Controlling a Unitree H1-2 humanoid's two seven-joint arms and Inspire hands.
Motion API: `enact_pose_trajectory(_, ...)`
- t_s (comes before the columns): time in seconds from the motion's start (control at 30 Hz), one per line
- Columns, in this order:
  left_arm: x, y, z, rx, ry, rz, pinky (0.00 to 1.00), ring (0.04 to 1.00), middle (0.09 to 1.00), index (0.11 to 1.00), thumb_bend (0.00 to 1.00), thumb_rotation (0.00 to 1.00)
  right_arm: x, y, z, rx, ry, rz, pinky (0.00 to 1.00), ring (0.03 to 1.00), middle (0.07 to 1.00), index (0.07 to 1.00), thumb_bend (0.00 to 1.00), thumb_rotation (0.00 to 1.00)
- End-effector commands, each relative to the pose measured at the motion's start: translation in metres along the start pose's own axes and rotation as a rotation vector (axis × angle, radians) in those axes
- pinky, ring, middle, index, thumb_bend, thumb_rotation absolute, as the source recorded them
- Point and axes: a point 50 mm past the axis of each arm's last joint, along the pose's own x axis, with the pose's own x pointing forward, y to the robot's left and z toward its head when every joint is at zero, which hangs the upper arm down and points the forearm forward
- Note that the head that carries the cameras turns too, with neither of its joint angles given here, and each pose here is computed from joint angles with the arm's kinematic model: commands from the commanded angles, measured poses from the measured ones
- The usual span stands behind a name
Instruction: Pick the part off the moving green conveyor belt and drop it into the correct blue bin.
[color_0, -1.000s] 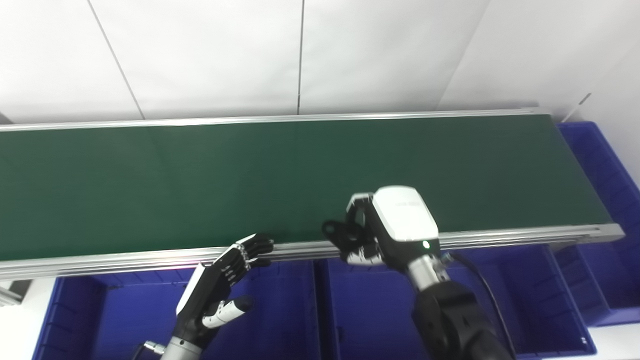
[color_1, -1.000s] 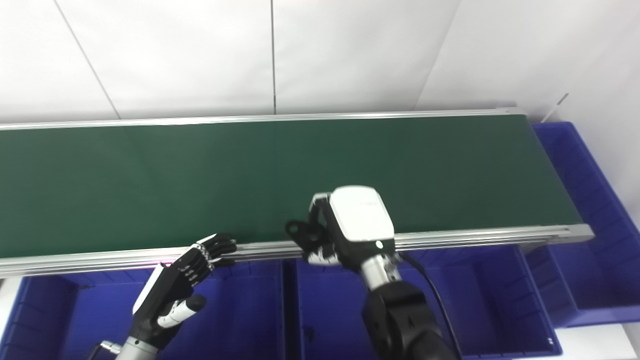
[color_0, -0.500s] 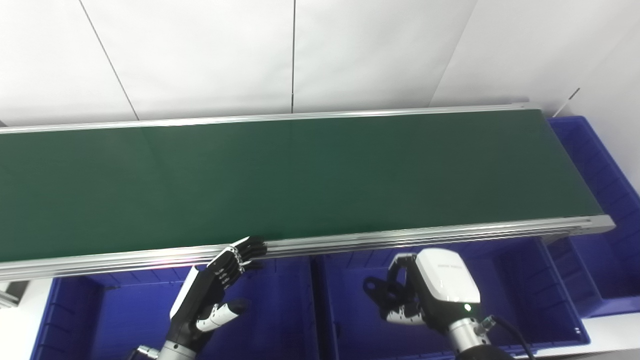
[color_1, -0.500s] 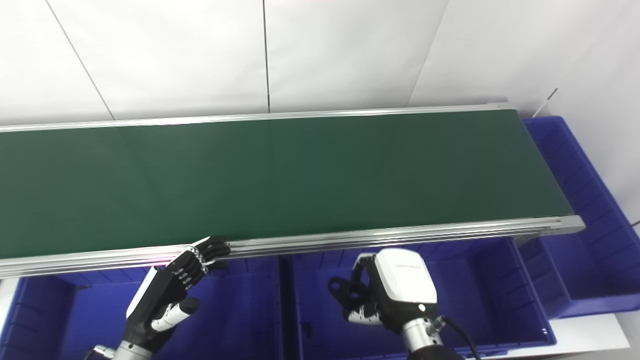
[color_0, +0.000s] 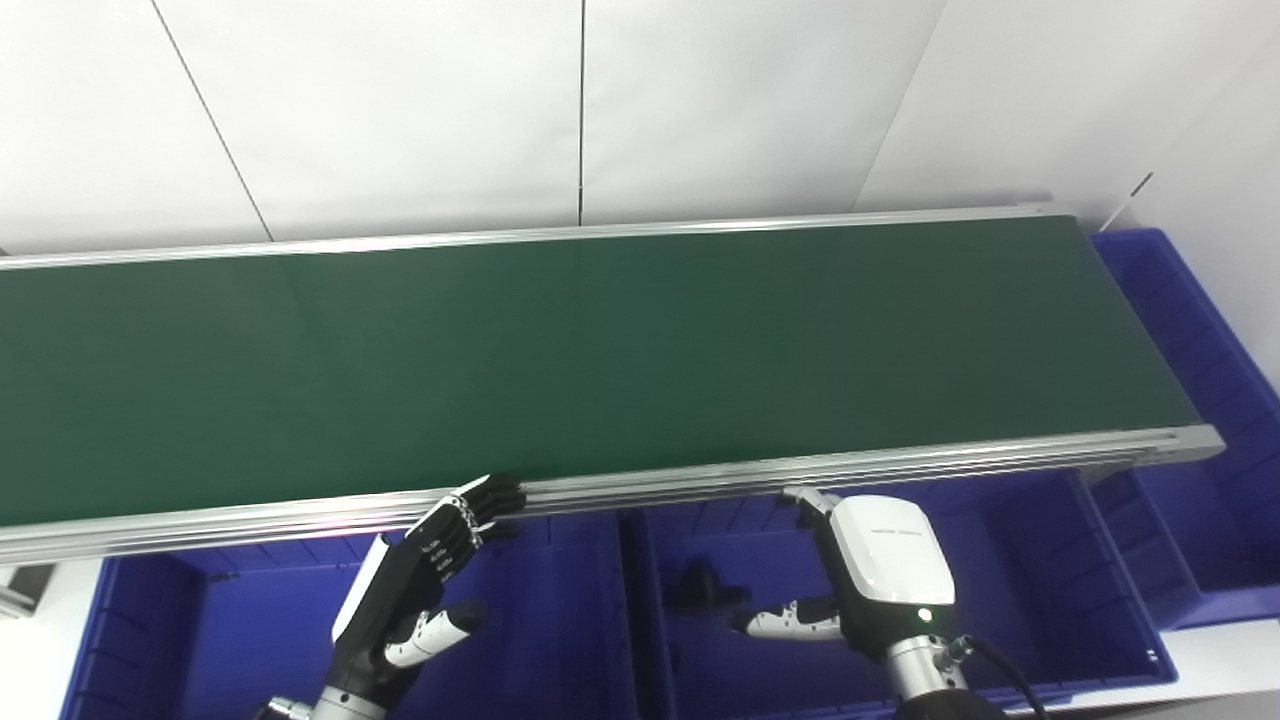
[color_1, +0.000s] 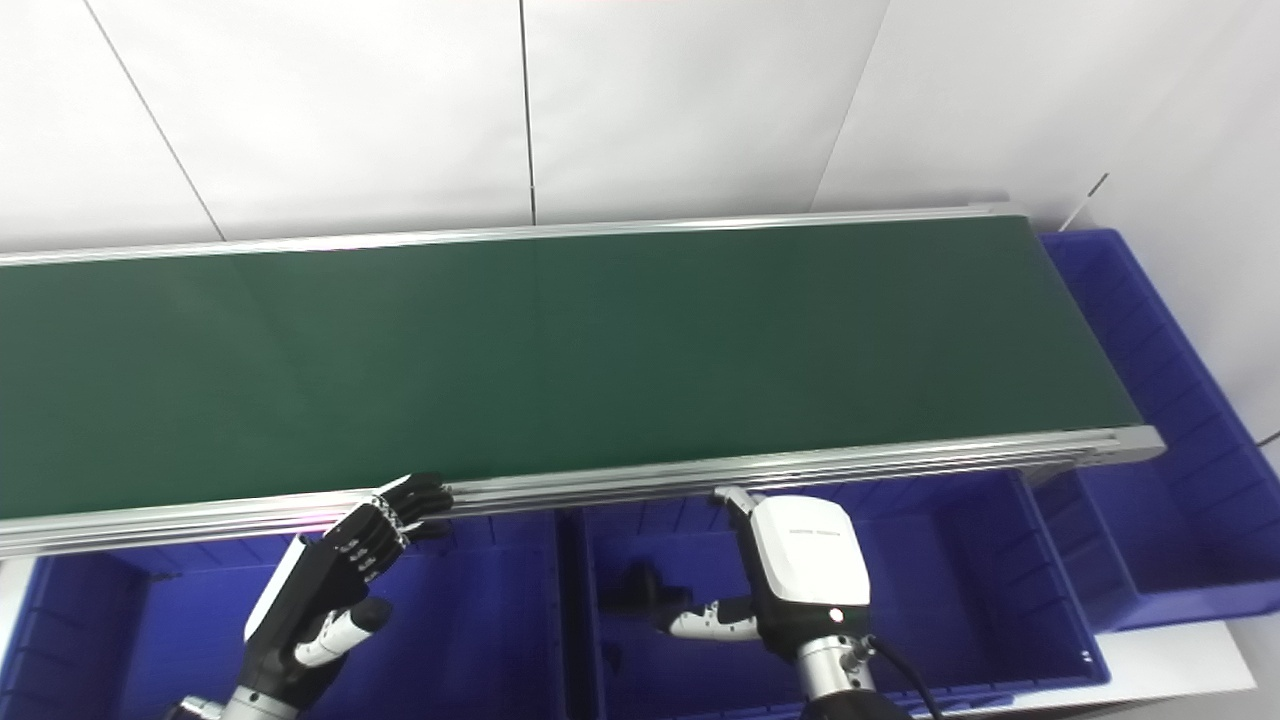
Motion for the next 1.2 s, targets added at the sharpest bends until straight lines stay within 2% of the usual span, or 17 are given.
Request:
enact_pose_trajectory(0.0, 0.002, -0.001, 0.008, 0.010, -0.057, -0.003, 0.75, 0.826, 0.808, 0.805, 0.79, 0.67, -0.001, -0.006, 0.003, -0.012, -0.038, -0.045, 0.86, 0.864, 0.909, 0.868, 1.00, 0.89)
enact_pose_trajectory(0.07, 0.003, -0.001, 0.008, 0.006, -0.058, -0.005, 0.75, 0.826, 0.807, 0.802, 0.79, 0.67, -0.001, -0.006, 0.004, 0.002, -0.053, -0.050, 0.88, 0.875, 0.922, 0.879, 1.00, 0.91)
enact_pose_trajectory(0.13, 0.003, -0.002, 0.007, 0.003, -0.056, -0.006, 0.75, 0.829, 0.811, 0.803, 0.79, 0.67, -0.001, -0.008, 0.004, 0.043, -0.084, -0.063, 0.83, 0.854, 0.913, 0.883, 1.00, 0.92)
enact_pose_trajectory(0.27, 0.003, -0.003, 0.008, 0.004, -0.058, -0.008, 0.75, 0.834, 0.817, 0.805, 0.79, 0.67, -0.005, -0.010, 0.007, 0.311, -0.213, -0.112, 0.63, 0.762, 0.834, 0.838, 1.00, 0.91)
enact_pose_trajectory(0.33, 0.003, -0.003, 0.008, 0.006, -0.060, -0.007, 0.75, 0.834, 0.818, 0.806, 0.78, 0.67, -0.007, -0.010, 0.011, 0.536, -0.274, -0.128, 0.60, 0.725, 0.794, 0.809, 0.96, 0.89)
enact_pose_trajectory(0.4, 0.004, -0.003, 0.007, 0.009, -0.059, -0.005, 0.75, 0.830, 0.816, 0.807, 0.78, 0.67, -0.008, -0.010, 0.015, 0.722, -0.312, -0.131, 0.54, 0.642, 0.726, 0.762, 0.87, 0.85)
enact_pose_trajectory(0.43, 0.004, -0.004, 0.007, 0.009, -0.056, -0.004, 0.75, 0.829, 0.816, 0.807, 0.78, 0.67, -0.008, -0.005, 0.023, 0.918, -0.363, -0.112, 0.52, 0.629, 0.715, 0.754, 0.85, 0.85)
enact_pose_trajectory(0.5, 0.005, -0.005, 0.006, 0.007, -0.054, -0.004, 0.75, 0.826, 0.814, 0.802, 0.79, 0.67, -0.007, 0.008, 0.033, 1.203, -0.428, -0.099, 0.57, 0.640, 0.703, 0.753, 0.86, 0.88)
enact_pose_trajectory(0.57, 0.006, -0.007, 0.006, -0.001, -0.052, -0.007, 0.75, 0.829, 0.814, 0.799, 0.79, 0.67, -0.006, 0.024, 0.039, 1.341, -0.447, -0.090, 0.60, 0.668, 0.726, 0.788, 0.89, 0.93)
enact_pose_trajectory(0.67, 0.006, -0.010, 0.006, 0.001, -0.049, -0.007, 0.76, 0.829, 0.816, 0.800, 0.80, 0.67, -0.003, 0.046, 0.040, 1.365, -0.431, -0.037, 0.67, 0.742, 0.793, 0.846, 0.91, 0.97)
enact_pose_trajectory(0.73, 0.006, -0.011, 0.006, 0.001, -0.051, -0.008, 0.77, 0.832, 0.819, 0.800, 0.81, 0.68, 0.000, 0.051, 0.038, 1.357, -0.431, -0.011, 0.72, 0.783, 0.814, 0.836, 0.92, 0.96)
enact_pose_trajectory(0.87, 0.007, -0.013, 0.006, 0.003, -0.059, -0.006, 0.76, 0.833, 0.825, 0.802, 0.81, 0.68, 0.001, 0.053, 0.034, 1.354, -0.445, 0.023, 0.76, 0.804, 0.822, 0.824, 0.93, 0.96)
enact_pose_trajectory(1.17, 0.013, -0.017, 0.016, 0.026, -0.046, -0.011, 0.77, 0.828, 0.823, 0.806, 0.80, 0.68, 0.003, 0.046, 0.027, 1.368, -0.480, 0.034, 0.74, 0.780, 0.801, 0.811, 0.90, 0.93)
